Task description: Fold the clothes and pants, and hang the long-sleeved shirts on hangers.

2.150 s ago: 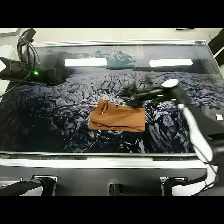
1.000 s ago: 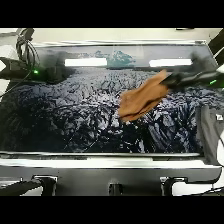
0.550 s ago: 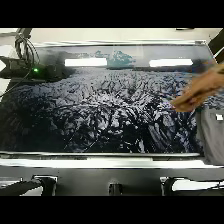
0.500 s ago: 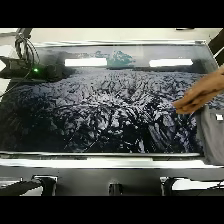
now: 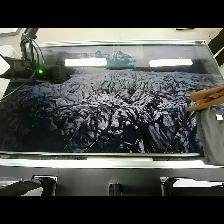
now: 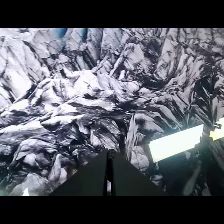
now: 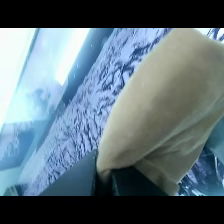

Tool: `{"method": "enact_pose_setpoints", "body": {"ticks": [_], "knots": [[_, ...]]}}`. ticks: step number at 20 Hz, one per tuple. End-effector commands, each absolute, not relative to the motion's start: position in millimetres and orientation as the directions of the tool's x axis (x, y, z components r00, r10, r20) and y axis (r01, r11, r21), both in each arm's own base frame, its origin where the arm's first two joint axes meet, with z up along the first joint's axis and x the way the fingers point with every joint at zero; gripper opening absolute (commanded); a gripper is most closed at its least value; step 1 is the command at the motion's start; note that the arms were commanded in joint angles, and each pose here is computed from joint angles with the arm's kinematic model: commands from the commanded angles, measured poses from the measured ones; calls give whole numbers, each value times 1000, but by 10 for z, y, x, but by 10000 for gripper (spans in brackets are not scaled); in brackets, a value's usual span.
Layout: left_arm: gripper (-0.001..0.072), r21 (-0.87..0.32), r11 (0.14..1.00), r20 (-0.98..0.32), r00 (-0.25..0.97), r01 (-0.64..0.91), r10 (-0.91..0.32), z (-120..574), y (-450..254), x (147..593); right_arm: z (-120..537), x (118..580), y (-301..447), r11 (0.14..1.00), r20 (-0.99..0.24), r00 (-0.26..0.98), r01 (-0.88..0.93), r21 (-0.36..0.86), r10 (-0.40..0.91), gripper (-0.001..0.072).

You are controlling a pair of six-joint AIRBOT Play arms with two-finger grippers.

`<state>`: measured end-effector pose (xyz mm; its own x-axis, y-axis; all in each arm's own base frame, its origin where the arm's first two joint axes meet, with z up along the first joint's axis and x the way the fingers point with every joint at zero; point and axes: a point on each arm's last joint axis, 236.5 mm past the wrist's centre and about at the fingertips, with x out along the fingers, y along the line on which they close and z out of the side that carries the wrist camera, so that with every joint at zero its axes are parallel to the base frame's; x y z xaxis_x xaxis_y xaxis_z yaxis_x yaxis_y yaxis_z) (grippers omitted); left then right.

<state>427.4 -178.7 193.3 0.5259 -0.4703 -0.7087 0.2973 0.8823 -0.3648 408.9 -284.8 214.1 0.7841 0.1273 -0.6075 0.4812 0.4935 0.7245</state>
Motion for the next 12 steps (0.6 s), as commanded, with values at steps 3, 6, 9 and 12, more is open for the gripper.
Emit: {"method": "enact_pose_setpoints", "body": {"ticks": [3,6,9,12], "knots": [[22,-365,879,-707,523,308,-477,1940,-1839,4257,1984,3781,-3144,440,-671,739,583,683,63,35],[22,-365,879,-706,523,308,-477,1941,-1840,4257,1765,3383,-3203,411,-764,641,677,611,79,35],[22,-365,878,-706,523,309,-477,1941,-1843,4256,1499,2851,-3363,338,-879,476,821,459,38,36],[22,-368,877,-705,522,309,-480,1943,-1849,4253,1136,2279,-3352,307,-970,242,922,237,23,36]]}}
